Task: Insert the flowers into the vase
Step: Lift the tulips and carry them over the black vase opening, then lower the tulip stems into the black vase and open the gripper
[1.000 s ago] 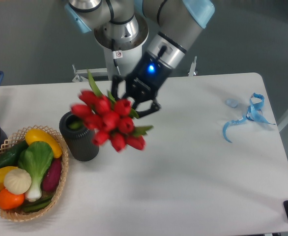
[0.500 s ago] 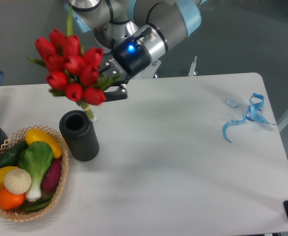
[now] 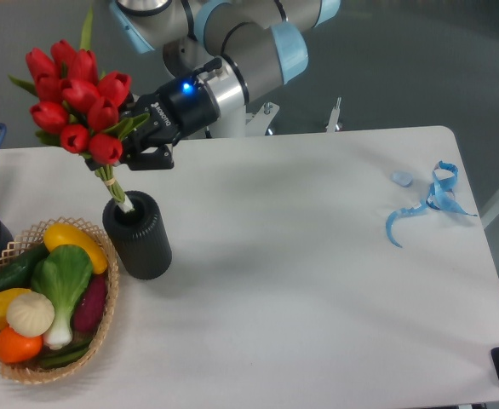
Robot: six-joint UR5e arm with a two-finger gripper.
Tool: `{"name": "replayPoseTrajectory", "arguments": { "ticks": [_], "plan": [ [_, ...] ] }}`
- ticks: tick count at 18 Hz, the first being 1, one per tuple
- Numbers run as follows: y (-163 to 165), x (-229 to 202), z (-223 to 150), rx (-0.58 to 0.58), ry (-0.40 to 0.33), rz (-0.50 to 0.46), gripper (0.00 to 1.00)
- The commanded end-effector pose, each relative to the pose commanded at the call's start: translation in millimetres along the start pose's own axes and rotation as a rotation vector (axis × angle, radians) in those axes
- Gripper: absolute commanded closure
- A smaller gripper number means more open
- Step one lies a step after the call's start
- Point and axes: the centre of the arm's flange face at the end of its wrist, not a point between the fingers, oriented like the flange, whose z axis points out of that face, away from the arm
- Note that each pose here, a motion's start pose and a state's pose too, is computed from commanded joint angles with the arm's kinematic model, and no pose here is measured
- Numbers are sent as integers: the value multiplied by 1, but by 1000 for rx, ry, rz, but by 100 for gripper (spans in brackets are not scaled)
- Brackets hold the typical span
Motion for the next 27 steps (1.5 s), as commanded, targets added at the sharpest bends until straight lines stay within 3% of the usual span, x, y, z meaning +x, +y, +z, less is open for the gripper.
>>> {"name": "replayPoseTrajectory", "arguments": {
  "ticks": [6, 8, 11, 15, 16, 17, 18, 27],
  "plan": [
    [44, -2, 4, -4, 8, 39, 95],
    [50, -5, 4, -9, 8, 36, 84],
    [63, -6, 3, -11, 6, 22, 50],
    [86, -1, 2, -51, 2, -1, 31],
    [89, 0, 0, -53, -1, 3, 23],
    [93, 2, -2, -54, -4, -1, 5],
    [98, 3, -4, -54, -9, -11, 0],
    [128, 13, -23, -120, -46, 3, 0]
  ]
}}
